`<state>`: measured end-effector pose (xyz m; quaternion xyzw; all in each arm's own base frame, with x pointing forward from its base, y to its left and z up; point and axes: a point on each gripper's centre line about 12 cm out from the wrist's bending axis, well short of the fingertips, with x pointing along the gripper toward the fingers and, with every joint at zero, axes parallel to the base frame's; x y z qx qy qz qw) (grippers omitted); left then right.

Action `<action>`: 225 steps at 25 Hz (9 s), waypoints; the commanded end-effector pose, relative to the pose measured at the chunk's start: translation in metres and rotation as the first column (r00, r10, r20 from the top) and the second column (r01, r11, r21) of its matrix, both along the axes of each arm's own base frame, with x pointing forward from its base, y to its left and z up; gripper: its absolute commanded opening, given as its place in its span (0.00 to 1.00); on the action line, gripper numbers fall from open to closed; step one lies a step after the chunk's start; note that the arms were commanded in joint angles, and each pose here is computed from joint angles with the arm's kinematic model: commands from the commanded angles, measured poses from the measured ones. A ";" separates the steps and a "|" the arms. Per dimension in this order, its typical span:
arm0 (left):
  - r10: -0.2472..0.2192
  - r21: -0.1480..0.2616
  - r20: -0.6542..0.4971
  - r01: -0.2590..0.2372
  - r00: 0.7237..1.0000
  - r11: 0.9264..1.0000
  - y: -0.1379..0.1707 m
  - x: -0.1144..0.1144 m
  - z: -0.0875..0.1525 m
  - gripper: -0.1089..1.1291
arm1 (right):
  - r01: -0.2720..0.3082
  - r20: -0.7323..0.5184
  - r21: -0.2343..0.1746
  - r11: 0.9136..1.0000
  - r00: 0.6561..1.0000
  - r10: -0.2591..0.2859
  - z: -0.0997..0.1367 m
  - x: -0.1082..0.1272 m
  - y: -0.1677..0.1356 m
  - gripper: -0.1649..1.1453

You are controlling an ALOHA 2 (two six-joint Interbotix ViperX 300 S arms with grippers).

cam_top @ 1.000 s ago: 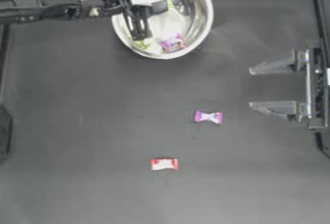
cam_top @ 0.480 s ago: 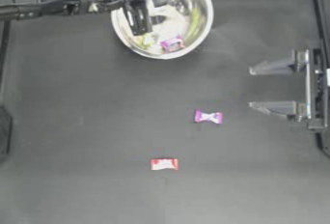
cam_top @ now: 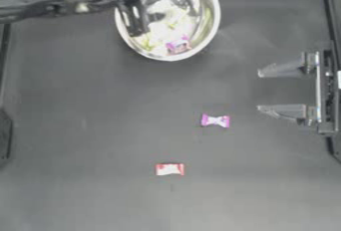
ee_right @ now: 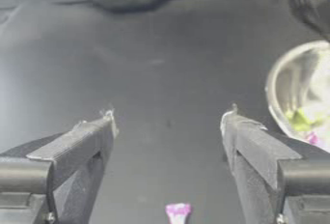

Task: Put candies in bowl

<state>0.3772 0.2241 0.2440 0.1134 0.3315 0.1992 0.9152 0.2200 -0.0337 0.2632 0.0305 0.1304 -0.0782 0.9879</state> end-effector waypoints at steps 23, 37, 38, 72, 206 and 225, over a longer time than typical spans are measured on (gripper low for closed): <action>-0.230 -0.046 0.363 0.264 0.903 0.963 -0.171 -0.113 0.054 0.80 | 0.005 -0.069 0.047 0.999 0.998 -0.002 0.002 0.001 -0.002 0.86; -0.222 -0.092 0.407 0.282 0.886 0.955 -0.186 -0.143 0.027 0.80 | 0.035 -0.439 0.083 0.996 0.899 0.005 -0.020 0.050 -0.028 0.86; -0.219 -0.096 0.410 0.280 0.885 0.955 -0.186 -0.143 0.027 0.80 | 0.031 -0.471 0.086 0.996 0.882 0.013 -0.024 0.056 -0.029 0.86; -0.193 -0.133 0.423 0.271 0.885 0.953 -0.188 -0.154 0.019 0.80 | 0.026 -0.832 0.046 0.999 0.554 0.023 -0.129 0.133 -0.014 0.88; -0.238 -0.337 0.131 0.270 0.962 0.902 -0.196 -0.088 0.014 0.83 | -0.080 -0.036 -0.082 0.993 0.996 0.077 0.005 0.030 0.008 0.88; -0.357 -0.474 -0.089 0.276 0.930 0.836 -0.246 0.007 -0.029 0.83 | -0.067 -0.004 -0.062 0.996 0.998 0.067 0.005 0.010 0.010 0.88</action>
